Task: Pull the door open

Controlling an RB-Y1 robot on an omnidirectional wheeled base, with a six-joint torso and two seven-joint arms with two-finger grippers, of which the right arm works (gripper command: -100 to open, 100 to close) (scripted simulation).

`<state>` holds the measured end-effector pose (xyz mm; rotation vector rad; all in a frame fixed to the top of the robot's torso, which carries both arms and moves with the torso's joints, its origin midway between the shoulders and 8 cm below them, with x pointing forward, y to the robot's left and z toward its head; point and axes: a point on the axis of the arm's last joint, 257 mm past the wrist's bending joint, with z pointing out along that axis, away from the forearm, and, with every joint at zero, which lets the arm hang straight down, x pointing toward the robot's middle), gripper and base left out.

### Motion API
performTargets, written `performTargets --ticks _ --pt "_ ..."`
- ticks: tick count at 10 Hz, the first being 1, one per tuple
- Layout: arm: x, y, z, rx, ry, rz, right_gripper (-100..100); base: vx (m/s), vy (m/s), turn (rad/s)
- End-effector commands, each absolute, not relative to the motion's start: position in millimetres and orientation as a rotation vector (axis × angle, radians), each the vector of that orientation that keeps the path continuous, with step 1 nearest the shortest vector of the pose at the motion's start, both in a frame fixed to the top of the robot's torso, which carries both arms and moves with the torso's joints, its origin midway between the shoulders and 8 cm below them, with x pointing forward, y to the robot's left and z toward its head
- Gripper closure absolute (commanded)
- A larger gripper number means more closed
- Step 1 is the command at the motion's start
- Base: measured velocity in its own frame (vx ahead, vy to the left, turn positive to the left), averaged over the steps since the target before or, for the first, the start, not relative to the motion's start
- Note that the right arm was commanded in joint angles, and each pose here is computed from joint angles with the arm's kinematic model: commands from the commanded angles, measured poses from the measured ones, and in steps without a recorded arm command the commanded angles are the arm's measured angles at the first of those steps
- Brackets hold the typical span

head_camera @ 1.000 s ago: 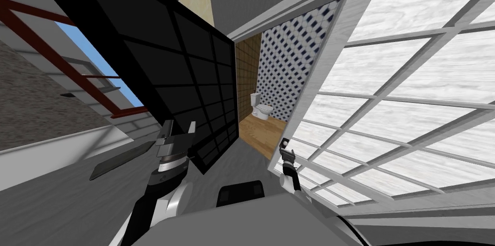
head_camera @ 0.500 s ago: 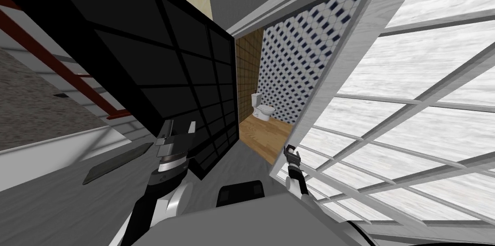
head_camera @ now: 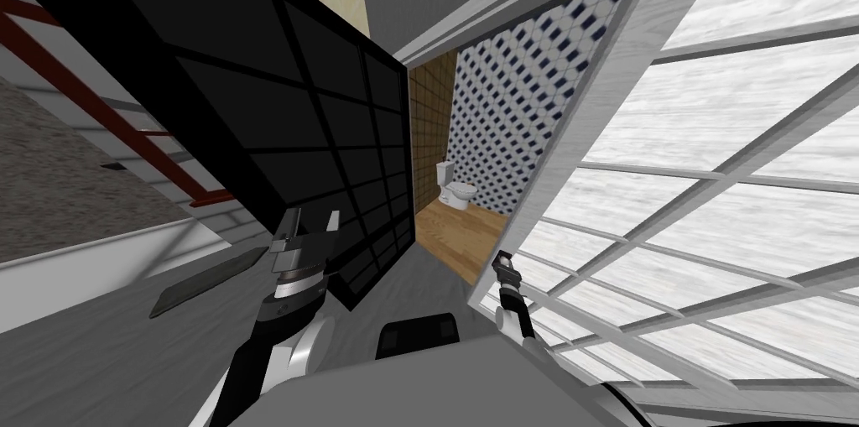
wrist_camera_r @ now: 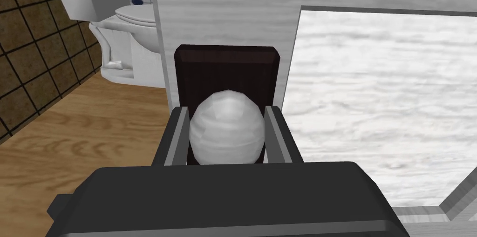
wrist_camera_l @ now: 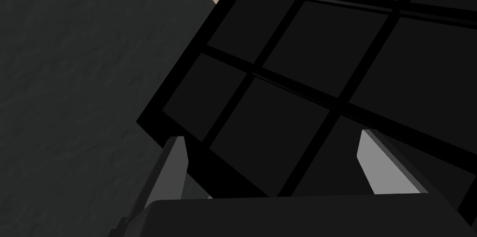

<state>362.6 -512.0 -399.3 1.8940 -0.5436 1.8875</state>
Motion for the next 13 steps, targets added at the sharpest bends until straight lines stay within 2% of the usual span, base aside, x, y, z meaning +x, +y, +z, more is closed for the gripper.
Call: performTargets --ticks 1,13 --pt "362 -513 -398 1.890 -0.546 1.889 100 0.000 0.000 0.000" --pt "384 -460 -401 2.019 -0.387 2.004 100 -0.196 0.006 0.055"
